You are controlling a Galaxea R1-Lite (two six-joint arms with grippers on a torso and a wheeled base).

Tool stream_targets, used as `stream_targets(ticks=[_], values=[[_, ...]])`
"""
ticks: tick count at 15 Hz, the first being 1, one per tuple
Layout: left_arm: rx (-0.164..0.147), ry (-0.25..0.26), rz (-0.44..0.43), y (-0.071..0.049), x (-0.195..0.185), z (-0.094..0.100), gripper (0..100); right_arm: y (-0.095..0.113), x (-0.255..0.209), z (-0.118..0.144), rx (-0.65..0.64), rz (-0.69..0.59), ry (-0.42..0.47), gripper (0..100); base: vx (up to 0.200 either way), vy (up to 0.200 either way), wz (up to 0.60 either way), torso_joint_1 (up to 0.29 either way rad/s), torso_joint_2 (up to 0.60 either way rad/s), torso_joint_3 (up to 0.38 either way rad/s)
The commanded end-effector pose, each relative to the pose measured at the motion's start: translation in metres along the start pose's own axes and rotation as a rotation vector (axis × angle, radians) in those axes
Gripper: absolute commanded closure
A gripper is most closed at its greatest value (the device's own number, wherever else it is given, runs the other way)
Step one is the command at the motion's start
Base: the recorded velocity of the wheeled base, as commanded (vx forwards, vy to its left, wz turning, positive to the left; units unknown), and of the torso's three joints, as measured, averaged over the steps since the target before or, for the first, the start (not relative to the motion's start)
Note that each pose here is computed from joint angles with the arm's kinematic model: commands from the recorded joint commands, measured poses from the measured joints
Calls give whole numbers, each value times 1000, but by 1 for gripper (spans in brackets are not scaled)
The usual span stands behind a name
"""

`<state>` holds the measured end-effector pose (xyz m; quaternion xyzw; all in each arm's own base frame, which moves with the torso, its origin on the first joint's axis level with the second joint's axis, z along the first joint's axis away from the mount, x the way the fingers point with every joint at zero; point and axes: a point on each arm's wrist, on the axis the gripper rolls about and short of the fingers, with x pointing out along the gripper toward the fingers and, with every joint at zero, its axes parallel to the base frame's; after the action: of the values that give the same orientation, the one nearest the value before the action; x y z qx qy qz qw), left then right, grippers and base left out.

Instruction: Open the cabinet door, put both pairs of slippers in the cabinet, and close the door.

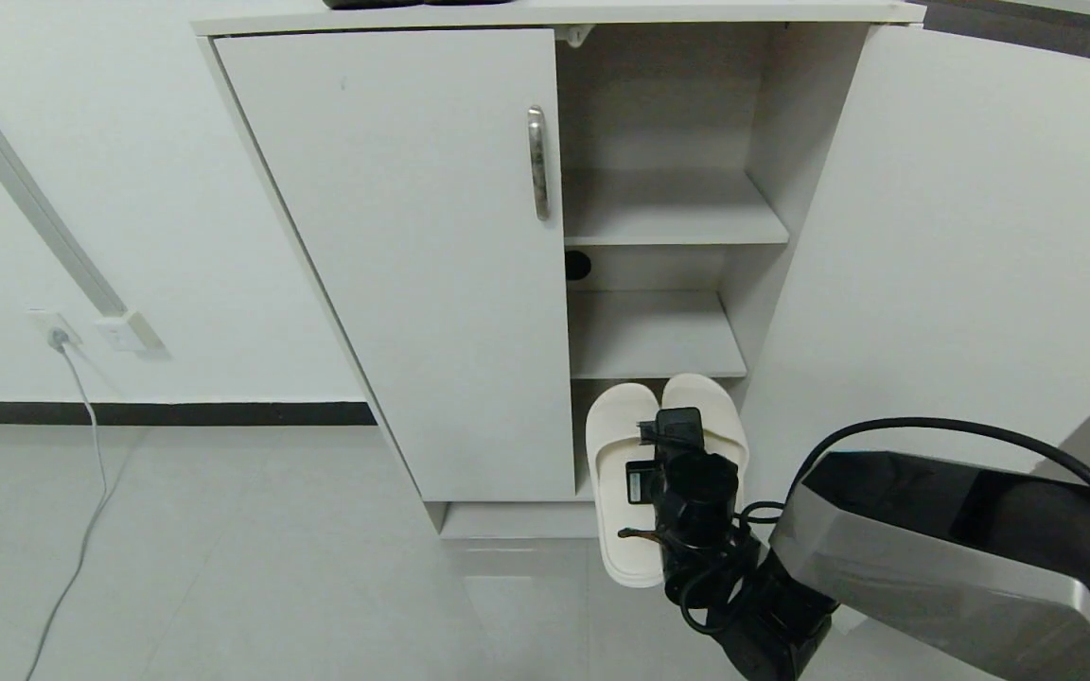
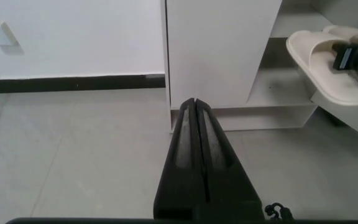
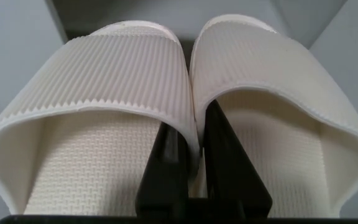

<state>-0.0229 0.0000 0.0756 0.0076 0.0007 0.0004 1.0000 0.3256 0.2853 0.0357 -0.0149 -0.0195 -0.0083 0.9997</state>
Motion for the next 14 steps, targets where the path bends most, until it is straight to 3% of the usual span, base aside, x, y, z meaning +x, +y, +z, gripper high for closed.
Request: stream_targets(ticks=[1,9,14], values=[[0,2,1,0,0,0,100,-3,4,-15,-41,-11,1,100,0,0,0,0,0,0],[-3,2,1,0,0,0,100,-5,7,-12,-35,-17,-5,100,0,0,0,0,0,0],[-3,2,1,0,0,0,100,-6,7,-2,-21,-19,-20,100,200,0,0,1,2,3]])
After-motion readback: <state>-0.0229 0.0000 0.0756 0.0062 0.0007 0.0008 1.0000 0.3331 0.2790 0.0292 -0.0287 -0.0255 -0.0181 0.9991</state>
